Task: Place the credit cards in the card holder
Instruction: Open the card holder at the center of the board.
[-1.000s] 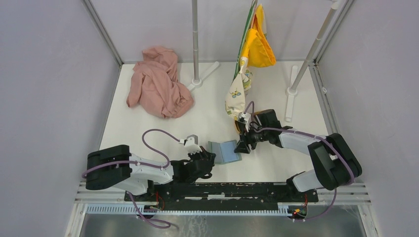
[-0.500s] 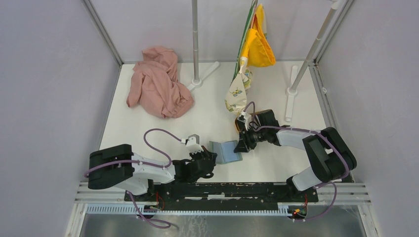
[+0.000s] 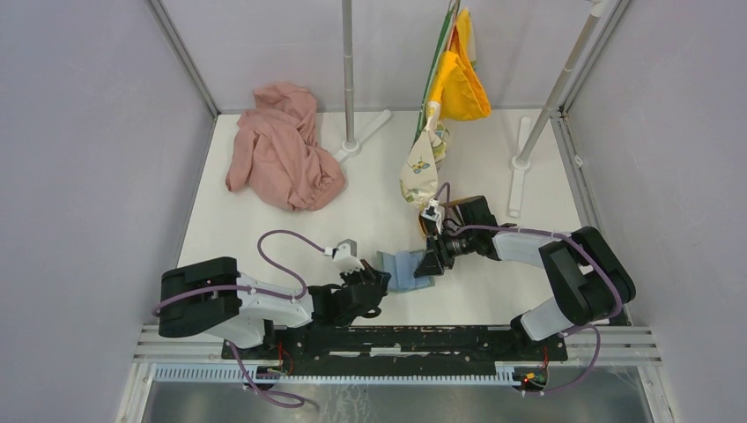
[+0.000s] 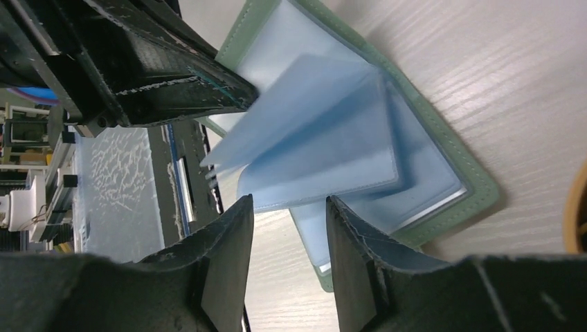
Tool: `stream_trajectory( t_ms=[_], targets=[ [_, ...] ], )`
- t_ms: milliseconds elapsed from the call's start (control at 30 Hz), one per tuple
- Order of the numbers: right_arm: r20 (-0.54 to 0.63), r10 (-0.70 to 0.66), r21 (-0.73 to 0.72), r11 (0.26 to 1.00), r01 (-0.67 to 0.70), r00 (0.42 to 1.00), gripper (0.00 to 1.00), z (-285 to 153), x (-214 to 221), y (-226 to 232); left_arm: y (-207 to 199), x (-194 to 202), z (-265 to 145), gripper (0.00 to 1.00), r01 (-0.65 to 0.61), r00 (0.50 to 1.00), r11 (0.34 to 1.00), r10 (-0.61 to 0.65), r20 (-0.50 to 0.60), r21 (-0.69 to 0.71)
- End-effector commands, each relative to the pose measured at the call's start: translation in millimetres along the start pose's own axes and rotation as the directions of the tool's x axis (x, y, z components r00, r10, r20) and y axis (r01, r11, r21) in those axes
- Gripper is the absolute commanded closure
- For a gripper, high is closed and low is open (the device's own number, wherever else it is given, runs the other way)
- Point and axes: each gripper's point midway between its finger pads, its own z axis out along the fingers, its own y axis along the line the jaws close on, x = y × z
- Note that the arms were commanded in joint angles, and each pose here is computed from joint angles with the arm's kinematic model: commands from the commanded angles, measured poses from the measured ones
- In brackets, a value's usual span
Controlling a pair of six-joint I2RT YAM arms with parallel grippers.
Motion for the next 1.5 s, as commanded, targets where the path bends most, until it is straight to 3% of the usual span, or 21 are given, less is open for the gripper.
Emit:
stream_trajectory(
  t_ms=[0, 500, 633, 833, 967, 1133, 1333, 1467],
  targets=[
    [0.037, -0.073, -0.105, 0.992, 0.077, 0.997, 0.5, 2, -17, 19, -16, -4, 0, 0.98, 0.055, 0.998, 0.997, -0.056, 0.022, 0.054],
    [0.031, -0.103, -0.151, 0.983, 0.106, 0.994, 0.43, 10, -20, 24, -30, 12, 6, 0.98, 0.044, 0.999, 0.993, -0.041, -0.028, 0.114],
    [0.038, -0.115, -0.155, 0.981, 0.12, 0.993, 0.43, 9, -22, 26, -33, 19, 7, 0.86, 0.04, 0.998, 0.991, -0.033, -0.054, 0.13],
    [0.036, -0.114, -0.139, 0.983, 0.118, 0.993, 0.46, 10, -22, 23, -32, 22, 1, 0.6, 0.044, 0.996, 0.984, -0.031, -0.082, 0.17],
    [0.036, -0.108, -0.157, 0.981, 0.113, 0.993, 0.47, 9, -22, 26, -35, 26, -2, 0.51, 0.027, 0.995, 0.979, -0.007, -0.104, 0.2],
    [0.042, -0.09, -0.219, 0.971, 0.097, 0.995, 0.5, 8, -22, 38, -33, 31, -3, 0.51, 0.014, 0.992, 0.978, 0.013, -0.125, 0.208],
    [0.044, -0.083, -0.286, 0.954, 0.092, 0.996, 0.51, 6, -22, 50, -27, 32, -1, 0.65, 0.007, 0.99, 0.981, 0.021, -0.138, 0.195],
    [0.031, -0.082, -0.292, 0.952, 0.088, 0.996, 0.52, 8, -18, 52, -21, 31, 2, 0.67, 0.0, 0.989, 0.983, 0.028, -0.148, 0.185]
  ],
)
